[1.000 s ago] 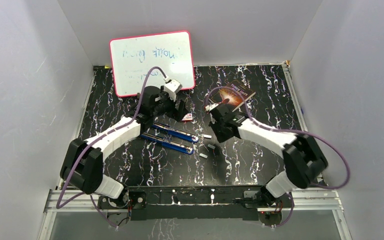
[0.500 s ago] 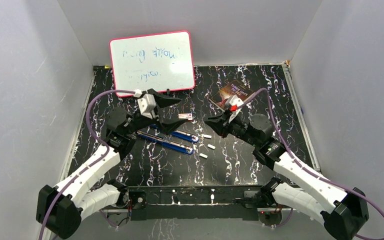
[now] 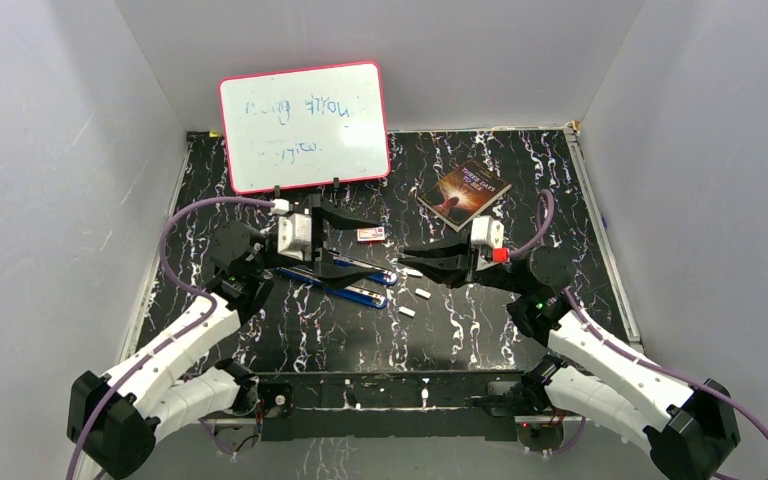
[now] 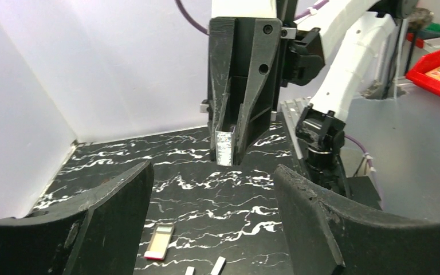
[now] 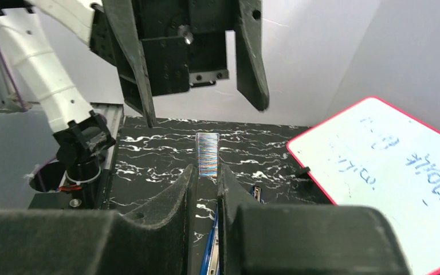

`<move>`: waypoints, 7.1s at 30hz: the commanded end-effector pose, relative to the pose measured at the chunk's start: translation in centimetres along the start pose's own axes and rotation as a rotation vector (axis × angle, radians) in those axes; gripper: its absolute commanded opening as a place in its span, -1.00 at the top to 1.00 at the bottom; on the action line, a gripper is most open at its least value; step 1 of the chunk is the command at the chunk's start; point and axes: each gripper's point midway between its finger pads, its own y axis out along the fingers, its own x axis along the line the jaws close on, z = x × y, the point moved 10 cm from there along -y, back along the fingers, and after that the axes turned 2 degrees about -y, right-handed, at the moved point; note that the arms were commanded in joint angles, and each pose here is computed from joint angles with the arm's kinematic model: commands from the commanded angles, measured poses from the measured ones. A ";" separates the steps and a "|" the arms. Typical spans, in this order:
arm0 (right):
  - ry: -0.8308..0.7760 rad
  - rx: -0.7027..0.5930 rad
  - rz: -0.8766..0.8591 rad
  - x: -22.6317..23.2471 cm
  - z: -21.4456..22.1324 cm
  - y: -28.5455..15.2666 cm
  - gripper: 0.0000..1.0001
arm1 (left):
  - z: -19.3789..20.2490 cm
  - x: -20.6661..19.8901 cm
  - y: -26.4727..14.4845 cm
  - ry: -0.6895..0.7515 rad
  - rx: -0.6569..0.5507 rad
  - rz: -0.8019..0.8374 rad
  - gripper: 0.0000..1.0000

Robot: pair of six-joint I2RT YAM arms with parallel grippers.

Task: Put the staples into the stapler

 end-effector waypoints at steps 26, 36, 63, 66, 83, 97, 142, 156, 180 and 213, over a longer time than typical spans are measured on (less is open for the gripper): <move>-0.103 -0.084 -0.100 0.3 -2.7 0.5 1.00 | -1.0 -1.3 4.6 0.082 -0.078 0.183 0.26; -0.104 -0.087 -0.100 0.3 -2.9 0.5 0.99 | -0.8 -1.4 4.5 0.081 -0.077 0.184 0.72; -0.026 0.077 0.723 -3.0 0.5 -4.6 -0.26 | 1.4 0.0 2.1 0.171 0.314 0.020 1.00; 0.113 0.240 1.059 -5.2 1.8 -5.1 -0.27 | 3.5 0.2 2.0 0.117 0.422 0.046 1.00; 0.900 0.395 1.097 -10.3 7.5 -9.0 -0.34 | 16.5 -3.0 4.0 0.007 0.919 0.144 1.00; 0.844 0.418 1.081 -9.7 7.3 -9.4 -0.35 | 21.7 -5.4 6.3 0.031 1.096 0.291 1.00; 0.349 0.277 0.983 -7.3 5.9 -11.6 -0.68 | 7.7 6.9 -2.0 -0.464 0.509 -0.921 -0.57; 0.313 0.280 0.928 -6.5 8.1 -12.2 -0.66 | 8.9 10.7 -4.3 -0.462 0.598 -1.016 -0.79; 0.247 0.409 0.490 0.8 12.6 -7.4 -0.57 | 11.3 11.0 -5.6 -0.399 0.655 -1.049 -0.95; 0.236 0.606 0.310 7.8 18.2 -7.9 -0.42 | 11.0 11.0 -6.3 -0.376 0.666 -1.066 -0.96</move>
